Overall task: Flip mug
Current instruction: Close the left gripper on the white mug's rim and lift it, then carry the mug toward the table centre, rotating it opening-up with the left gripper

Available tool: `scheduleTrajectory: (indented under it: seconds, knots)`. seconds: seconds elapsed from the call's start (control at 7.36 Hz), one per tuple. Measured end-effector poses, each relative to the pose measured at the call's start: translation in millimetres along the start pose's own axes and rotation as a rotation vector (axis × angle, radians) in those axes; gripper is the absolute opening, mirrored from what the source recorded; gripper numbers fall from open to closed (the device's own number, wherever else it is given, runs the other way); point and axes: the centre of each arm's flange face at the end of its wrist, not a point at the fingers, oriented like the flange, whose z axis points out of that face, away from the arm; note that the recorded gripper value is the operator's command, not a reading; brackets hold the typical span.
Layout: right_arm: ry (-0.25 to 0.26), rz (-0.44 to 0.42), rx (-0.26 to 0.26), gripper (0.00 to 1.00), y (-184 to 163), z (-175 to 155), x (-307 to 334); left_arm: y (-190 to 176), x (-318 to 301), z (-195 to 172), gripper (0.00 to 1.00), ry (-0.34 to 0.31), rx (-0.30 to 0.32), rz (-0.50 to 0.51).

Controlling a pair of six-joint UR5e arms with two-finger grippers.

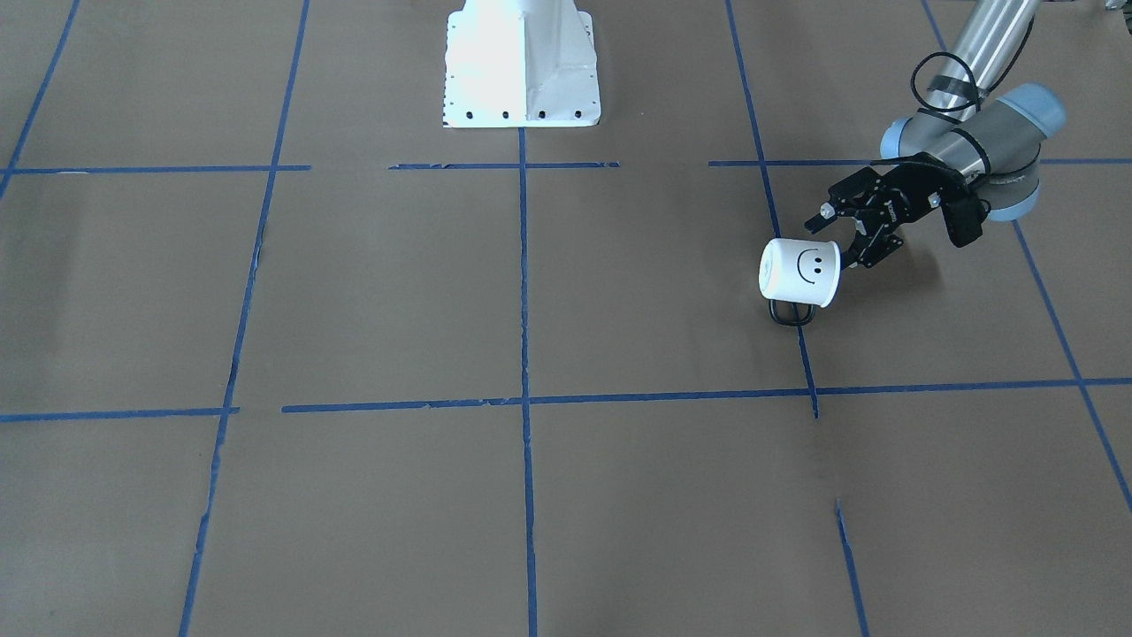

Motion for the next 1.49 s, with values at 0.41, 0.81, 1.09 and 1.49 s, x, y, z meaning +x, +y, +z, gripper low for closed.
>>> scheduleTrajectory:
  seconds: [0.41, 0.81, 1.09, 1.49]
  knots:
    - [0.0, 0.0, 0.001, 1.0, -0.1, -0.3, -0.2, 11.7, 7.4, 11.8, 0.0, 0.052, -0.101, -0.081]
    - [0.0, -0.001, 0.001, 1.0, -0.2, -0.4, -0.3, 9.5, 13.4, 15.8, 0.0, 0.068, -0.134, -0.14]
    - [0.0, -0.001, 0.001, 1.0, -0.1, -0.3, -0.3, -24.5, 31.8, 27.7, 0.0, 0.093, -0.127, -0.178]
    - [0.0, -0.001, 0.001, 1.0, -0.1, -0.3, -0.3, -86.2, 92.4, 48.0, 0.0, -0.068, -0.301, -0.252]
